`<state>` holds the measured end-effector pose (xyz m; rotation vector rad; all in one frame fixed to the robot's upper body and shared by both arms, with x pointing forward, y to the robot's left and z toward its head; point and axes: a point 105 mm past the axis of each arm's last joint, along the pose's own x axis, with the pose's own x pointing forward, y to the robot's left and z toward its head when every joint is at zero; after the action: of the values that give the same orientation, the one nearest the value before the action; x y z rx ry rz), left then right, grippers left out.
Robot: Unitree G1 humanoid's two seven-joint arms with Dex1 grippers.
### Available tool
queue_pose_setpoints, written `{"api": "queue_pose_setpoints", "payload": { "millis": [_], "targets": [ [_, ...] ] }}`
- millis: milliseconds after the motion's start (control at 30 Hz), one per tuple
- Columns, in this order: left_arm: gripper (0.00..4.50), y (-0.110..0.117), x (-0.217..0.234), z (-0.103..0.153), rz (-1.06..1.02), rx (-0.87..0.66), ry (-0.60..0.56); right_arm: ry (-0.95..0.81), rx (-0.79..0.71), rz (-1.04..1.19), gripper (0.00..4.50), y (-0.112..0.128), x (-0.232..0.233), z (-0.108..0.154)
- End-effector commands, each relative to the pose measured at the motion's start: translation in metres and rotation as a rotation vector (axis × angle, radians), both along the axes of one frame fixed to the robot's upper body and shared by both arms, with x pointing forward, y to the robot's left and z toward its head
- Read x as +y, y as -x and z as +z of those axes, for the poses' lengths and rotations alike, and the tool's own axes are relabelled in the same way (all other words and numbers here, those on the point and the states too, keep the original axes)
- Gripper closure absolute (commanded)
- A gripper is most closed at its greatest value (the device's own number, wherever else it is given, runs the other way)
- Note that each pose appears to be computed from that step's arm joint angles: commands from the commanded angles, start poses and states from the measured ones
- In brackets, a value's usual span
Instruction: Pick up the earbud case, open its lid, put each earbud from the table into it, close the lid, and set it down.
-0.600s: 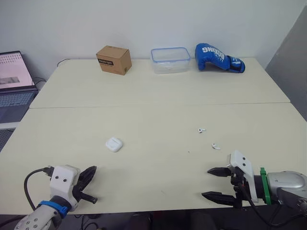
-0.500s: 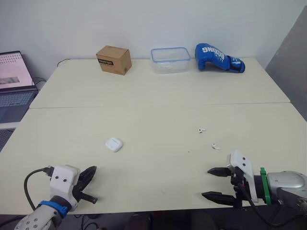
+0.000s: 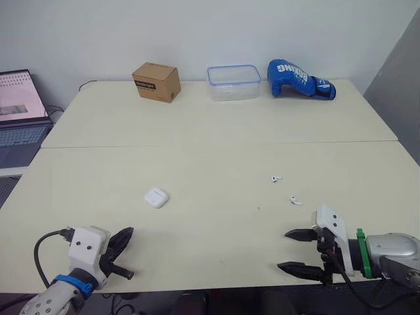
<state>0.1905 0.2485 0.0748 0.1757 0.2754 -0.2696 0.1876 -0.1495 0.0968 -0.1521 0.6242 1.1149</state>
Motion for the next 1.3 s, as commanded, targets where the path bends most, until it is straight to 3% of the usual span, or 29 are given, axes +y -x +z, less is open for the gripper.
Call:
{"api": "queue_pose_setpoints", "payload": {
  "millis": [33,200,367,633,833,967,1267,1300],
  "targets": [
    [4.46,0.0,0.002,0.007,-0.006,-0.029,-0.019,-0.008,-0.018,0.019,0.0,0.002,0.001,0.0],
    [4.46,-0.005,0.006,0.014,-0.055,-0.008,0.012,-0.013,-0.051,0.055,0.0,0.0,0.004,0.009],
    [4.46,-0.035,0.018,0.037,-0.132,-0.056,0.011,0.032,-0.179,0.157,0.0,-0.026,0.001,0.043],
    [4.46,-0.071,0.013,0.04,-0.222,-0.104,0.01,0.015,-0.288,0.271,0.0,-0.055,0.005,0.072],
    [4.46,-0.087,0.0,0.033,-0.293,-0.102,0.052,0.032,-0.323,0.337,0.0,-0.062,0.01,0.08],
    [3.63,-0.089,-0.001,0.035,-0.317,-0.091,0.081,0.031,-0.327,0.346,0.0,-0.062,0.01,0.081],
    [0.77,-0.084,-0.007,0.02,-0.343,-0.04,0.051,0.025,-0.314,0.363,0.0,-0.057,0.013,0.075],
    [0.77,-0.082,-0.008,0.016,-0.355,-0.027,0.039,0.027,-0.313,0.369,0.0,-0.056,0.013,0.076]
  ]
}}
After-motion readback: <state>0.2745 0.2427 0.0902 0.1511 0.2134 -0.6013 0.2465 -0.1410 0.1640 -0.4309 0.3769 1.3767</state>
